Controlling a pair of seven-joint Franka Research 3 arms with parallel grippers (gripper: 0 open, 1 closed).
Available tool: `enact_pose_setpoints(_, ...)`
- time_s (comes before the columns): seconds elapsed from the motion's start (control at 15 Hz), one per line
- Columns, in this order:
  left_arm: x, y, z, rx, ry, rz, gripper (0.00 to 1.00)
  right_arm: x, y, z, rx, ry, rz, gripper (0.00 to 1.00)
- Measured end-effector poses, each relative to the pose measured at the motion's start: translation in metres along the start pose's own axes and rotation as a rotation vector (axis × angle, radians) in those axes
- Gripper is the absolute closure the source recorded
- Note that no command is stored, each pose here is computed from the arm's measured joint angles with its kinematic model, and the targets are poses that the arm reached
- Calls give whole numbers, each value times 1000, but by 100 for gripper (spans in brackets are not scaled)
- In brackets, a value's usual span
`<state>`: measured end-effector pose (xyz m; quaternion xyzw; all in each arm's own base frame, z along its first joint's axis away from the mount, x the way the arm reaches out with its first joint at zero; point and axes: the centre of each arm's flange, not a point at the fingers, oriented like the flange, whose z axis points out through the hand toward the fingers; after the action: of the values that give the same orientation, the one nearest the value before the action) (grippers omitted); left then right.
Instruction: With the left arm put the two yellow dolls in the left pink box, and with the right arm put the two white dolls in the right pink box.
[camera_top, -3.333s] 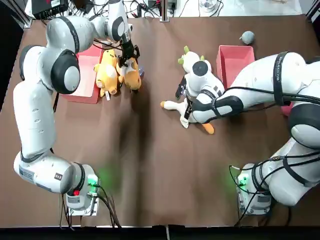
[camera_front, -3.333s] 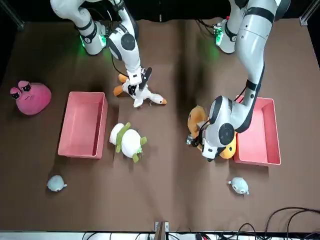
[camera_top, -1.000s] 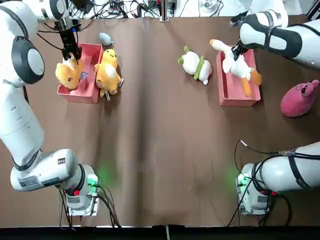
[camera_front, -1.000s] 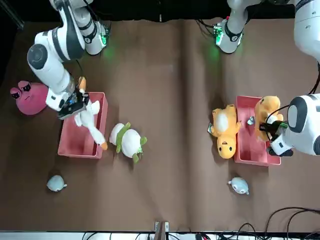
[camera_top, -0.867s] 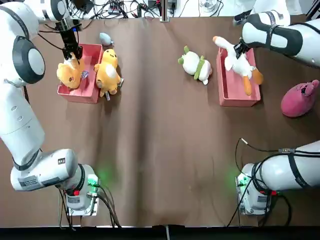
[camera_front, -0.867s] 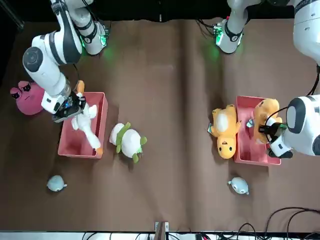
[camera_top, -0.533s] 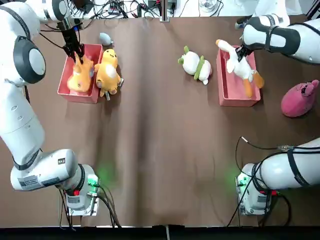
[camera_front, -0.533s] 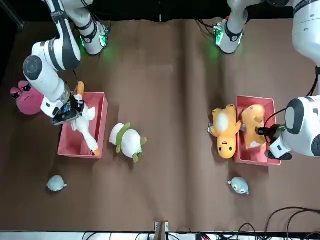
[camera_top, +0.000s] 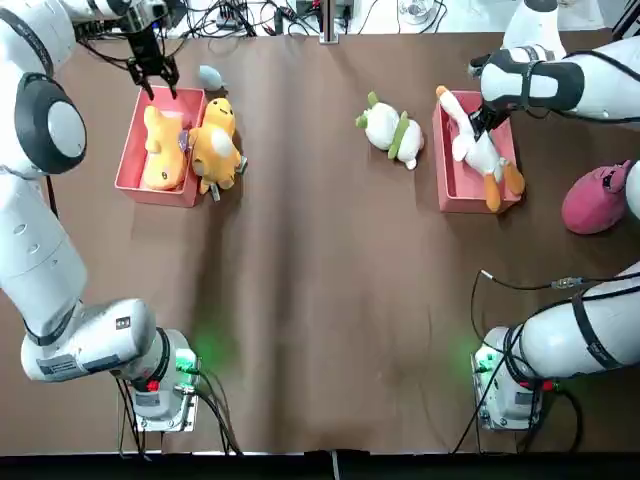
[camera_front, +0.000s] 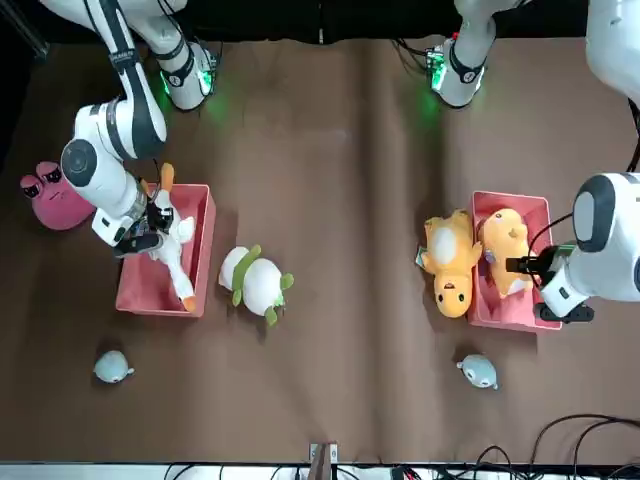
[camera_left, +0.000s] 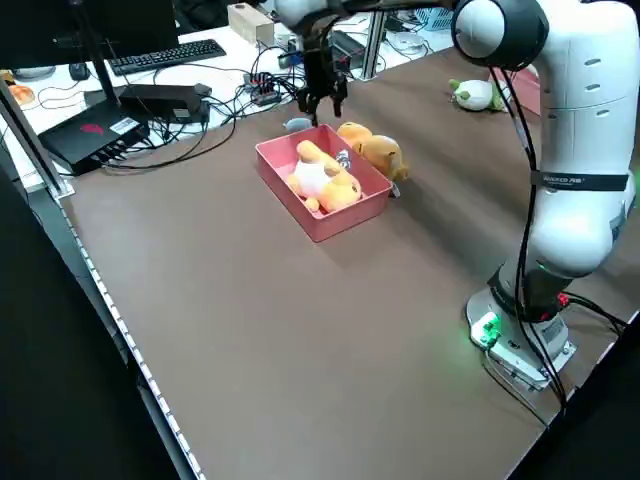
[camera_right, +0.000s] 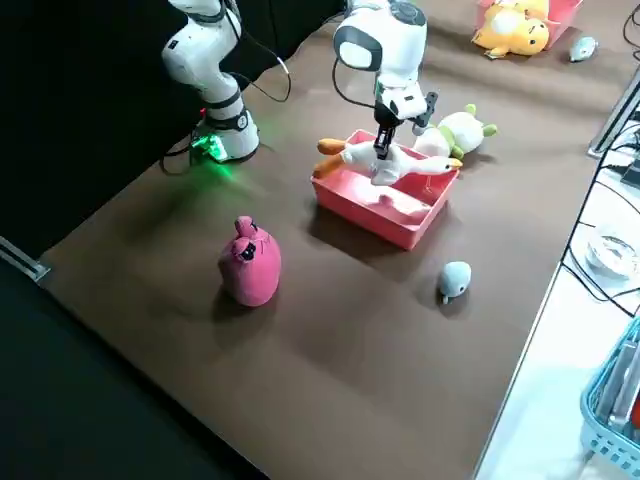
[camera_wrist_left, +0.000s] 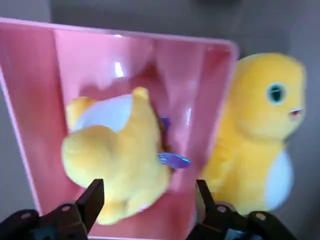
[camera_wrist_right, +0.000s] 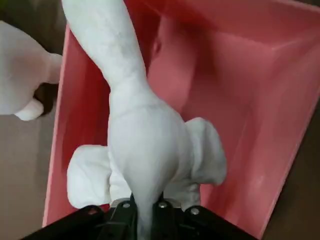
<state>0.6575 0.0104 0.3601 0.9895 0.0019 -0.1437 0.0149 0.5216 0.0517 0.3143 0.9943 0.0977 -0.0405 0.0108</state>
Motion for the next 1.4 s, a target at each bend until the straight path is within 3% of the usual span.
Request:
enact_pose_setpoints(0.27,-5,65,0,-8,-3,-105,18,-3,8,37,1,4,18,90)
enact_pose_setpoints(0.53,-1,132,43,13,-40,-126,18,0,9,65,-1,7,21,89)
enact_pose_setpoints(0.8,19,156,79,18,24,-115,18,12,9,50,-3,24,17,56)
enact_pose_setpoints(1.0,28,148,95,22,32,-120,18,35,4,-19,-3,27,-1,27)
enact_pose_setpoints(1.2,31,140,93,74,52,-107,18,49,-35,-75,-8,76,-78,1)
enact_pose_setpoints(1.4,31,140,91,85,60,-101,18,59,-137,-79,-13,168,-254,0)
